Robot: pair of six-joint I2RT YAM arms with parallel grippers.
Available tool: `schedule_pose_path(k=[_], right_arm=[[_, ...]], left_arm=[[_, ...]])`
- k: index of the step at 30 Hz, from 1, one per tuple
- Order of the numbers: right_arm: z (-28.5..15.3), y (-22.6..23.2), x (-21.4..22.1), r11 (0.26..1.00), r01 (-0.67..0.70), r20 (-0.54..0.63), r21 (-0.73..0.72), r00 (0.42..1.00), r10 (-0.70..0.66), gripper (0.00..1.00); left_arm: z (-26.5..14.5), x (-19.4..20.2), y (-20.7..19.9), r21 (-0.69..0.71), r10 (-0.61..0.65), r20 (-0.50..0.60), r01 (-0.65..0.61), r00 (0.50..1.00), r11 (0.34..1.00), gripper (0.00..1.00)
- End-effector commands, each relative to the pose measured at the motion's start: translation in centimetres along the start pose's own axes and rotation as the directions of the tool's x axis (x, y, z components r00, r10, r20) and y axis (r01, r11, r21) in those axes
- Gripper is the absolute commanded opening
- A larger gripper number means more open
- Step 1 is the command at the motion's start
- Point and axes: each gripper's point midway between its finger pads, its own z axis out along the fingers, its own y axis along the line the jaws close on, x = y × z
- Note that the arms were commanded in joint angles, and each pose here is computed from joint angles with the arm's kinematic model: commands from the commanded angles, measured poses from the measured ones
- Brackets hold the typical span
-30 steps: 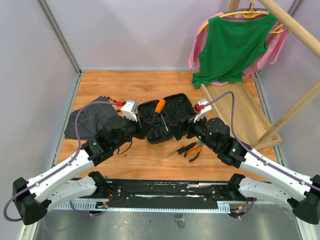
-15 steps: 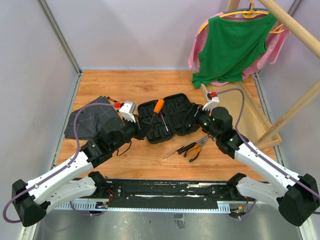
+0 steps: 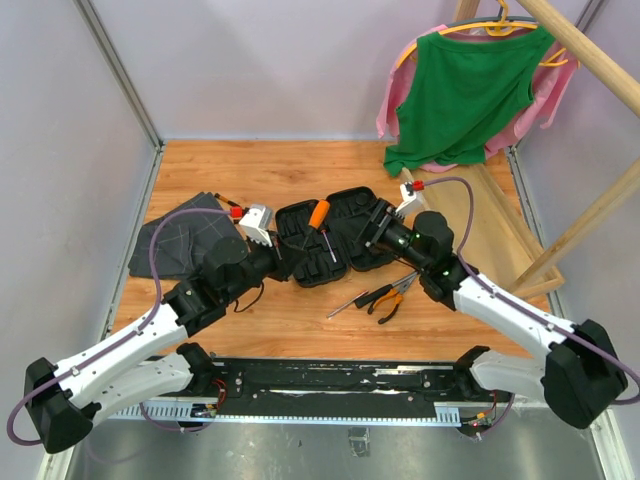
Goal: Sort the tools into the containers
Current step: Pick up the screwdriver from the center of the board.
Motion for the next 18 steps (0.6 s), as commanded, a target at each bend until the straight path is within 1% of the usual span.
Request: schedule_pose_path(k=[1,6,10,13,14,18], right_arm=[[1.4,2.8,-1.4,0.988,-0.091,0.019,-0.121,0.995,0.094,0.78],[2.9,3.5,-1.6,0.982,-0.112,0.022,-0.154,0.993,0.116,0.68],[3.5,4.6,-1.4,0.972,-0.117,0.016,-0.204,0.992,0.123,0.64],[3.8,4.5,-1.3,0.972,-0.123,0.015,-0.200,0.992,0.129,0.61],[4.1,4.4,-1.2,0.970,-0.134,0.014,-0.201,0.990,0.140,0.56],[4.5,4.9,-1.0,0.965,-0.145,-0.013,-0.220,0.989,0.145,0.49]], left_arm=[[0.1,-1.5,-1.6,0.065,-0.011,0.055,0.008,0.998,0.998,0.01],[0.2,-1.4,-1.6,0.067,-0.009,0.048,0.006,0.999,0.998,0.00],[0.3,-1.3,-1.7,0.071,-0.009,0.041,0.006,0.999,0.997,0.01],[0.3,-1.1,-1.7,0.075,-0.009,0.038,0.006,0.999,0.997,0.00],[0.4,-0.9,-1.8,0.083,-0.010,0.031,0.007,0.999,0.997,0.01],[0.3,-0.9,-2.0,0.090,-0.016,0.031,0.013,0.999,0.996,0.01]])
